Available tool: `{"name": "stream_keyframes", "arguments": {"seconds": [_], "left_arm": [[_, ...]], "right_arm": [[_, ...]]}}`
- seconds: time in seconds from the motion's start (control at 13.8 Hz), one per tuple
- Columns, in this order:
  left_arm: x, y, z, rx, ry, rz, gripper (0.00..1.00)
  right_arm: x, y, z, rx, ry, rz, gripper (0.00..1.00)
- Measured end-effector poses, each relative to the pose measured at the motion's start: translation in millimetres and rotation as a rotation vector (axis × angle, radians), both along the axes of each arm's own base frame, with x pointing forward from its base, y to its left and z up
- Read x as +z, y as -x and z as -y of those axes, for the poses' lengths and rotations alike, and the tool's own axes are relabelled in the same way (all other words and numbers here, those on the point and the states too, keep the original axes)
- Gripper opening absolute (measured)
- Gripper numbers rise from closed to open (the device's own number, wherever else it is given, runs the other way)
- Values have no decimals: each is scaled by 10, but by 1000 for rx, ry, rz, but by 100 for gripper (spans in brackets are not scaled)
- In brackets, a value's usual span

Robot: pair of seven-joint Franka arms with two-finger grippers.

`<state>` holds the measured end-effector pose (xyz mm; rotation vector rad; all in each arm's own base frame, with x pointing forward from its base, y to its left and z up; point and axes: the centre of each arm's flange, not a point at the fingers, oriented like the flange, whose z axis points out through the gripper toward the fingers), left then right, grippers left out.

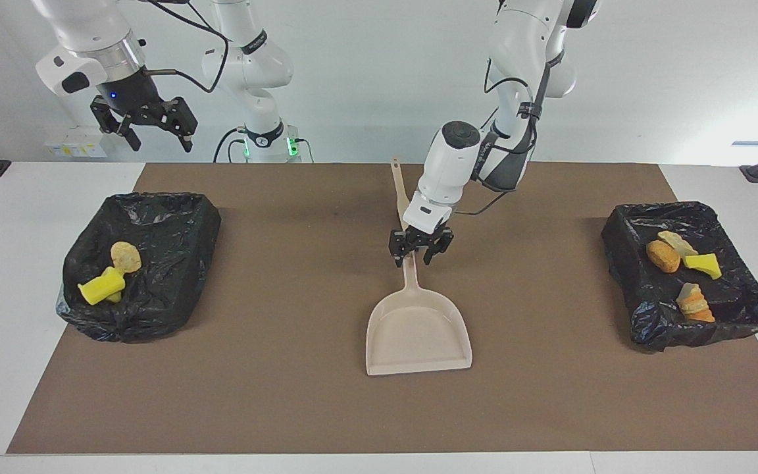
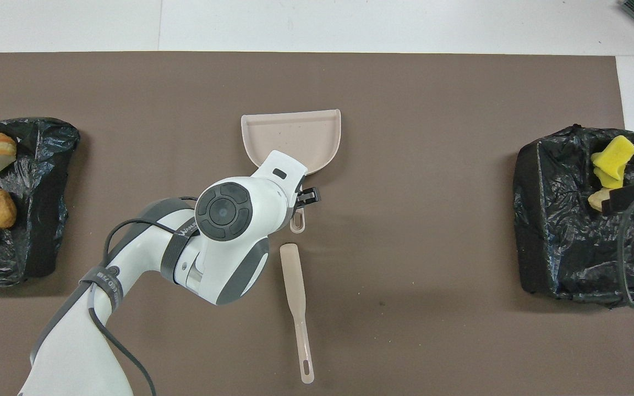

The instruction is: Sweep and dump trash in bin

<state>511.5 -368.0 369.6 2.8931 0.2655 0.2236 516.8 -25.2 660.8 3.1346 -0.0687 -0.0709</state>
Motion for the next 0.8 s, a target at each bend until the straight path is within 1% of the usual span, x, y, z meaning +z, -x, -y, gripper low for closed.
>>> {"name": "stream_keyframes", "arguments": {"seconds": [0.07, 0.14, 0.36, 0.43, 0.58, 0.8], "left_arm": [[22, -30, -40, 11, 2, 3, 97], [58, -80, -110, 26, 4, 8, 100], [300, -316, -532, 82, 9, 34, 100], [401, -381, -712, 76, -3, 37, 100], [618, -457, -1097, 22, -44, 30, 100], [952, -472, -1732, -97, -111, -5, 100]], "right_arm": [[0, 0, 0, 0, 0, 0, 100], [0, 0, 0, 0, 0, 0, 100], [0, 0, 0, 0, 0, 0, 100], [0, 0, 0, 0, 0, 0, 100], [0, 0, 0, 0, 0, 0, 100], [0, 0, 0, 0, 0, 0, 100]]}}
